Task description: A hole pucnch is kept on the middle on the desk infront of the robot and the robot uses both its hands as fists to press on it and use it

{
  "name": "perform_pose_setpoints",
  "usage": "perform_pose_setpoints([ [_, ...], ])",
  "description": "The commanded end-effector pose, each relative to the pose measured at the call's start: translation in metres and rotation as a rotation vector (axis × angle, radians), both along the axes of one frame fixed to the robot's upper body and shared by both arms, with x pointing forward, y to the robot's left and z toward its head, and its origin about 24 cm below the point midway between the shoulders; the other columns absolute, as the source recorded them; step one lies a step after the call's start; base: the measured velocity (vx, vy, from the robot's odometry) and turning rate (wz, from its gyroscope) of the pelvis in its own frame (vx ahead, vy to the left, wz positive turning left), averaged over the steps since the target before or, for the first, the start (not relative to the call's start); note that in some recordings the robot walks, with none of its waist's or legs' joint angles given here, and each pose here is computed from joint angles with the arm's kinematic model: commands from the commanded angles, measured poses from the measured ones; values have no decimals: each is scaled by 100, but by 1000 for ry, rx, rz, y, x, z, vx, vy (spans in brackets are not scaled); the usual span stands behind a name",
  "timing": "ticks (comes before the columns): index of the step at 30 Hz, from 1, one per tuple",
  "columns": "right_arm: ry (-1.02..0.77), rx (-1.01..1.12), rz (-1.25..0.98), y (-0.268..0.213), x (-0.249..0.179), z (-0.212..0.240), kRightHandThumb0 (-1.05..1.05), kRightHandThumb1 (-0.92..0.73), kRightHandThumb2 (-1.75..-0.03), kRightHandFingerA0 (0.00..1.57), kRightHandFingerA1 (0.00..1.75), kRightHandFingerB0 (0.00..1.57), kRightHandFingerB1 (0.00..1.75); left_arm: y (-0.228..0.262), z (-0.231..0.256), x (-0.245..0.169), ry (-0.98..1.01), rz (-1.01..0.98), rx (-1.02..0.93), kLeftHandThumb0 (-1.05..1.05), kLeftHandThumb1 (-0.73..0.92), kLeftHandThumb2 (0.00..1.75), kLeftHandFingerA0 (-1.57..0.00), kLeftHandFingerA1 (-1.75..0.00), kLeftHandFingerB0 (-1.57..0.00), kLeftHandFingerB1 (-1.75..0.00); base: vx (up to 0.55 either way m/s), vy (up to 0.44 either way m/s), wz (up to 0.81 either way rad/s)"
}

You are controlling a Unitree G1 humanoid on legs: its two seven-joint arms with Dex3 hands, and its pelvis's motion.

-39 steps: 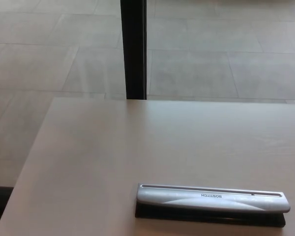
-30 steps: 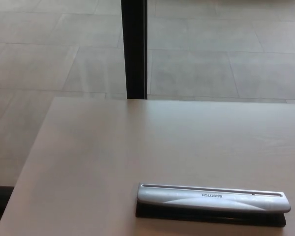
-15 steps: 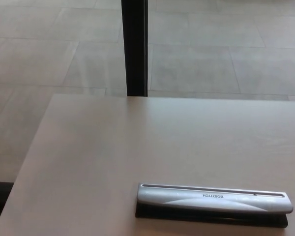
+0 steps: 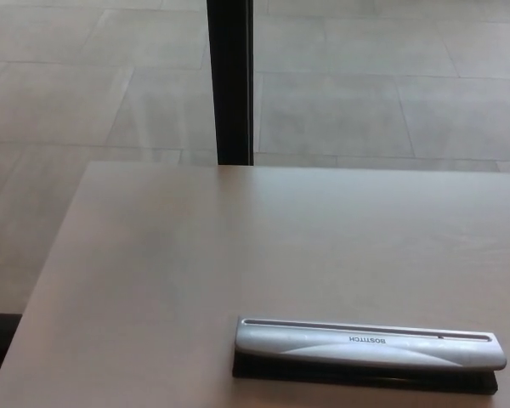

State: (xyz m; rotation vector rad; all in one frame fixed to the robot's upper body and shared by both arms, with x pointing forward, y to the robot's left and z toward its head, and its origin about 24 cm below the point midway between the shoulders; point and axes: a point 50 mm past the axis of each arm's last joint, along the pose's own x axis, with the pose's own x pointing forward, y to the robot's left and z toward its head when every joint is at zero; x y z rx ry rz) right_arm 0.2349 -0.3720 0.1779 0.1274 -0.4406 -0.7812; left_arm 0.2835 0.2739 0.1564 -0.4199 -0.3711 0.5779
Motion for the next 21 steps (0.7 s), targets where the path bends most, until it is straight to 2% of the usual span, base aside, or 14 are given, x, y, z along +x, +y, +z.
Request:
perform_pose_setpoints([
  [1, 56, -213, 461, 124, 15, -10, -20, -71, -95, 97, 175, 70, 126, -127, 7, -3, -18, -584, 75, -11, 68, 111, -84, -175, -64, -146, 0, 0, 0],
  [4, 87, -185, 539, 145, 15, -34, -22, -68, -100, 97, 175, 72, 131, -153, -5, -5, 29, -673, 110, -15, 67, 110, -85, -175, -63, -151, 0, 0, 0],
  [5, 122, -160, 604, 155, 12, -44, -25, -67, -102, 97, 175, 69, 140, -167, -11, -6, 52, -722, 118, -18, 65, 111, -87, -175, -64, -155, 0, 0, 0],
  [6, 131, -155, 645, 161, 10, -49, -24, -67, -104, 97, 175, 68, 142, -175, -14, -6, 71, -737, 109, -18, 63, 112, -87, -175, -73, -146, 0, 0, 0],
  [7, 137, -146, 666, 166, 9, -52, -24, -66, -104, 97, 175, 69, 141, -181, -16, -7, 84, -769, 128, -18, 66, 109, -87, -175, -63, -158, 0, 0, 0],
  [10, 146, -160, 722, 176, 8, -58, -26, -66, -109, 102, 175, 72, 145, -200, -26, -10, 132, -803, 112, -25, 72, 103, -94, -175, -60, -155, 0, 0, 0],
  [14, 151, -154, 746, 182, 6, -63, -29, -67, -107, 103, 175, 72, 146, -217, -34, -13, 158, -816, 98, -26, 70, 104, -98, -175, -62, -150, 0, 0, 0],
  [15, 179, -156, 743, 184, 5, -68, -32, -67, -104, 106, 175, 60, 160, -225, -39, -14, 187, -825, 104, -28, 72, 100, -94, -175, -59, -149, 0, 0, 0],
  [17, 206, -146, 742, 186, 5, -72, -33, -68, -103, 107, 175, 62, 159, -231, -41, -17, 212, -847, 97, -27, 77, 93, -88, -175, -50, -158, 0, 0, 0],
  [20, 282, -162, 722, 188, 4, -82, -32, -70, -102, 106, 175, 61, 158, -242, -45, -20, 238, -872, 92, -26, 80, 90, -86, -175, -47, -164, 0, 0, 0],
  [21, 296, -165, 728, 188, 4, -86, -30, -69, -104, 103, 175, 71, 144, -245, -47, -22, 245, -873, 83, -27, 80, 90, -87, -175, -46, -165, 0, 0, 0],
])
